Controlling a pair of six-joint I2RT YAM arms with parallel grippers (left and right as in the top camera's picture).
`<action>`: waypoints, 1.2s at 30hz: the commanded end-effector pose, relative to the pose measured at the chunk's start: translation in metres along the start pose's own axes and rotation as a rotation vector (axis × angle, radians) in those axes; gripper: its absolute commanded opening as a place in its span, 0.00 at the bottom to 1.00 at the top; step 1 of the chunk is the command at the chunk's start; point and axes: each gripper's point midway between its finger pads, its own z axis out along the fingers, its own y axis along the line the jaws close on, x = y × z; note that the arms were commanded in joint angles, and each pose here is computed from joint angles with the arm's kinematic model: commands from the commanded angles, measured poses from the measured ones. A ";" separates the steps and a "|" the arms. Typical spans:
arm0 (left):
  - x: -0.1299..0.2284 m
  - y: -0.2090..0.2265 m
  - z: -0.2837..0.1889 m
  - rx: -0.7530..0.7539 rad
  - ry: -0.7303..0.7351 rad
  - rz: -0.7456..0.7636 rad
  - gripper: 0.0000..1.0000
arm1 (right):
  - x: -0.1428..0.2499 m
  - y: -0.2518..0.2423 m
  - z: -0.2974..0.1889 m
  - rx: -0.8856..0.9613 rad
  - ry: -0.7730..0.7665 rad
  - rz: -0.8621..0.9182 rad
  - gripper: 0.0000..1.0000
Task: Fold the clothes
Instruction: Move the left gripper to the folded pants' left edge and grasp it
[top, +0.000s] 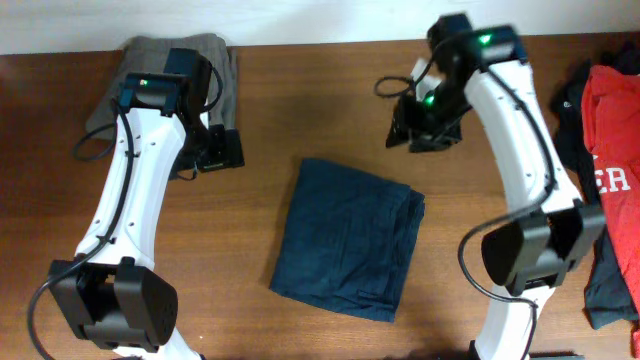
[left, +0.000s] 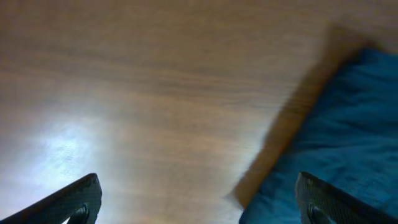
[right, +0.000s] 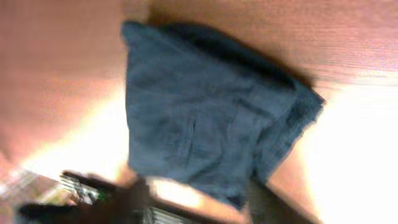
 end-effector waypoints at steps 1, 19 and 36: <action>0.001 -0.020 -0.004 0.120 0.002 0.103 0.99 | -0.002 0.016 -0.031 -0.032 -0.092 -0.079 0.99; 0.079 -0.093 0.086 0.649 0.203 0.291 0.99 | 0.078 0.057 -0.152 -0.152 -0.410 -0.172 0.99; 0.125 -0.111 0.130 0.702 0.253 0.298 0.99 | 0.107 0.039 -0.162 -0.074 -0.461 -0.161 0.99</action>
